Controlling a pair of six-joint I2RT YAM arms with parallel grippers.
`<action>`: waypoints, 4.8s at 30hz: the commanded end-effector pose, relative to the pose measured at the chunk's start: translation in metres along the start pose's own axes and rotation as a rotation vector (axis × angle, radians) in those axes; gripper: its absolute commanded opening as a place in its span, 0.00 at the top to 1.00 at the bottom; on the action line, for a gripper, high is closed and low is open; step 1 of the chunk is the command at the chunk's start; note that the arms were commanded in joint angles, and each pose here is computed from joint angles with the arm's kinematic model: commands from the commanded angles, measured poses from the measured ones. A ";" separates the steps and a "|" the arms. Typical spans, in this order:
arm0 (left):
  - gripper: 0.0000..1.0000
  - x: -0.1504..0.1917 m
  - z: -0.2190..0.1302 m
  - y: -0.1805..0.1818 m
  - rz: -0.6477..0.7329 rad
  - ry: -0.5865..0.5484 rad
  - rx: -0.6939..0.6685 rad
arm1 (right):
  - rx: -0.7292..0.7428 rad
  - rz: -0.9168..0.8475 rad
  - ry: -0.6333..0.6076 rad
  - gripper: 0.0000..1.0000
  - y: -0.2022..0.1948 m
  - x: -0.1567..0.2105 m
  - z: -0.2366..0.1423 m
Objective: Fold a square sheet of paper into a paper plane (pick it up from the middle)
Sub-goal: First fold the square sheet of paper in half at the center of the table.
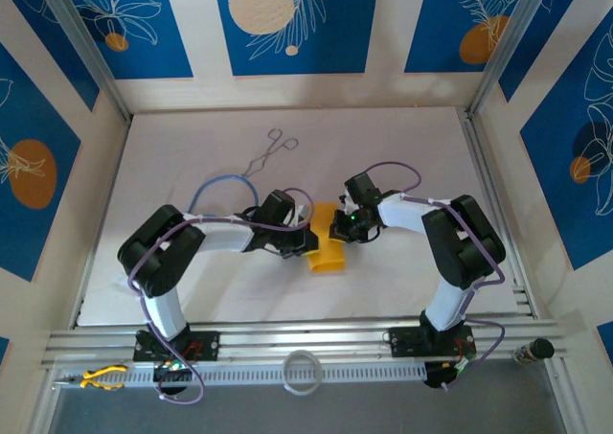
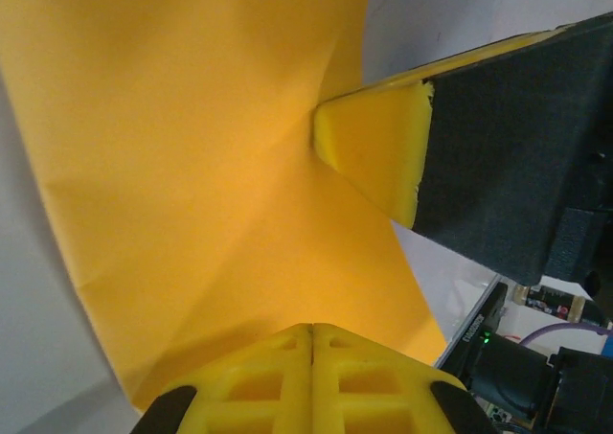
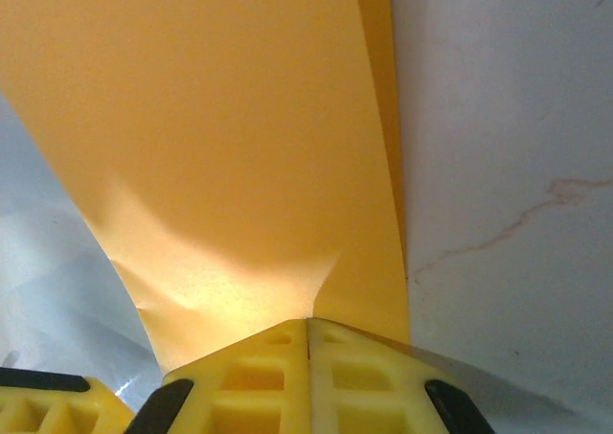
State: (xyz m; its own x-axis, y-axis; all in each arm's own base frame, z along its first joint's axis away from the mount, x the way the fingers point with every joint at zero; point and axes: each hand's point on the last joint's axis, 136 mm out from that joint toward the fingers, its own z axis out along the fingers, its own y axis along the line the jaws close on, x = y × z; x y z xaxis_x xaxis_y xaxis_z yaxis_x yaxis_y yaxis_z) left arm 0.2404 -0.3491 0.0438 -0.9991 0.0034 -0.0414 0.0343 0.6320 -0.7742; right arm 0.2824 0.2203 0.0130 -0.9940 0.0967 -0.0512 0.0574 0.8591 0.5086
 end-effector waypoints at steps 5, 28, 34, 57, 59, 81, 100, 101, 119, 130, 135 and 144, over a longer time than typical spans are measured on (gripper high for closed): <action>0.99 0.030 0.011 0.048 -0.067 0.075 -0.099 | 0.218 0.085 0.068 1.00 -0.057 0.029 0.009; 0.95 0.010 0.000 -0.002 0.015 0.019 -0.012 | 0.221 0.076 0.082 1.00 -0.057 0.030 0.008; 0.94 0.028 0.009 0.020 -0.021 0.080 -0.023 | 0.227 0.080 0.081 1.00 -0.059 0.031 0.008; 0.93 0.090 -0.003 0.070 0.141 0.247 -0.290 | 0.261 0.081 0.086 1.00 -0.068 0.036 0.008; 0.93 0.091 -0.004 0.071 0.135 0.241 -0.287 | 0.264 0.080 0.087 1.00 -0.069 0.036 0.008; 0.91 0.067 -0.031 0.016 0.261 0.119 -0.177 | 0.279 0.064 0.099 1.00 -0.071 0.036 0.009; 0.90 -0.065 -0.015 -0.005 0.110 -0.064 -0.025 | 0.228 -0.003 0.116 1.00 -0.058 0.031 0.010; 0.90 -0.066 -0.013 -0.002 0.106 -0.064 -0.028 | 0.228 -0.003 0.116 1.00 -0.058 0.031 0.009; 0.90 -0.045 -0.003 0.055 0.041 -0.025 -0.164 | 0.254 -0.007 0.126 1.00 -0.063 0.033 0.008; 0.87 -0.076 -0.007 0.024 0.083 -0.049 -0.105 | 0.254 -0.007 0.122 1.00 -0.063 0.032 0.008; 0.87 -0.079 -0.004 0.045 0.055 -0.055 -0.145 | 0.254 -0.005 0.124 1.00 -0.064 0.034 0.008; 0.88 -0.067 -0.001 0.079 -0.015 -0.020 -0.240 | 0.258 -0.004 0.124 1.00 -0.064 0.033 0.007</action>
State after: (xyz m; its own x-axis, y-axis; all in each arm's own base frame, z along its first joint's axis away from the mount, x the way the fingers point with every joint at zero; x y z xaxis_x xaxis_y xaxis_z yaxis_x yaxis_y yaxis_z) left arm 0.3222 -0.3225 0.0202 -0.9920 -0.0047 -0.1261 0.0840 0.7217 -0.6871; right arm 0.2815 0.2185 0.0127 -0.9971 0.0255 -0.0718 -0.0127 0.8735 0.4866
